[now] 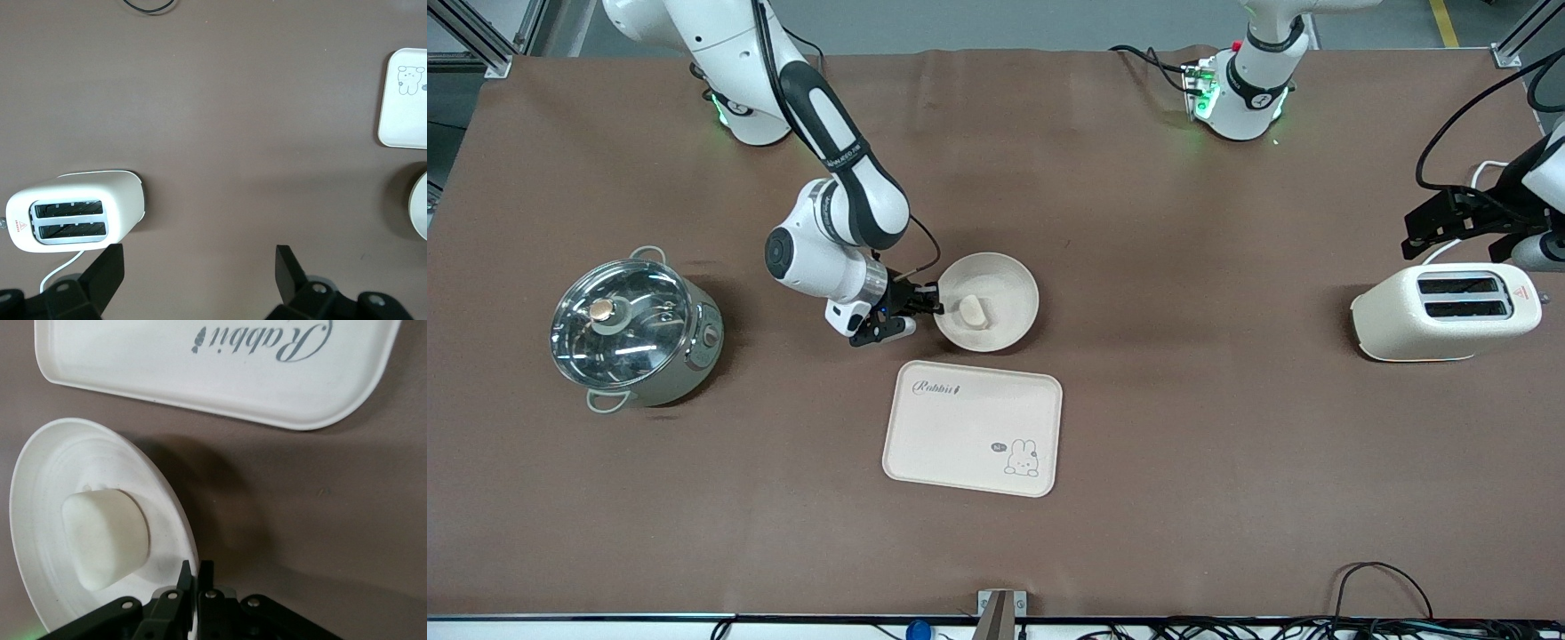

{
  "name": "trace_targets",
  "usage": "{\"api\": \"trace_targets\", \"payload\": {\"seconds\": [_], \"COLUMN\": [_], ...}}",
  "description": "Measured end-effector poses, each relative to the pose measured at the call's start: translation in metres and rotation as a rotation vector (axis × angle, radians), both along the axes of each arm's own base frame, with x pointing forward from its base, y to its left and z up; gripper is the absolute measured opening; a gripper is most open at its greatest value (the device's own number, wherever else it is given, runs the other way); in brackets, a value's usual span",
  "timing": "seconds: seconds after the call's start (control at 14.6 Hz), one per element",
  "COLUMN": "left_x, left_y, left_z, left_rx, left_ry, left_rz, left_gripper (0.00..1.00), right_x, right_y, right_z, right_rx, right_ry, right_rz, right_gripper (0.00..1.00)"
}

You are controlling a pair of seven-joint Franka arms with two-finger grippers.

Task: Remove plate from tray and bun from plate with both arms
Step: 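Lift the plate with bun off the tray and set it beside the tray, then open the right gripper off the plate while the left gripper approaches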

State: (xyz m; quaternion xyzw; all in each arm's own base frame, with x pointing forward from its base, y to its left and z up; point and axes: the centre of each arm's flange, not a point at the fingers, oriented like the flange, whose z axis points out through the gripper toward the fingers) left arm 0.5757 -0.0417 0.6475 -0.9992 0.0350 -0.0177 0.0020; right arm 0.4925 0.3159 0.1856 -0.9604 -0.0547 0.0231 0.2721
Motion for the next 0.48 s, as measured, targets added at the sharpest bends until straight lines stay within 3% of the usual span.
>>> {"api": "trace_targets", "payload": {"seconds": [0.48], "left_x": [-0.001], "left_y": [-0.001], "left_z": [-0.006], "left_rx": [0.002], "left_ry": [0.023], "left_rz": [-0.002], "left_gripper": [1.0], "right_x": [0.001], "right_y": [-0.009], "right_z": [-0.013], "right_rx": [-0.013], "right_ry": [0.005], "right_rz": [0.006], "right_gripper": [0.04]}}
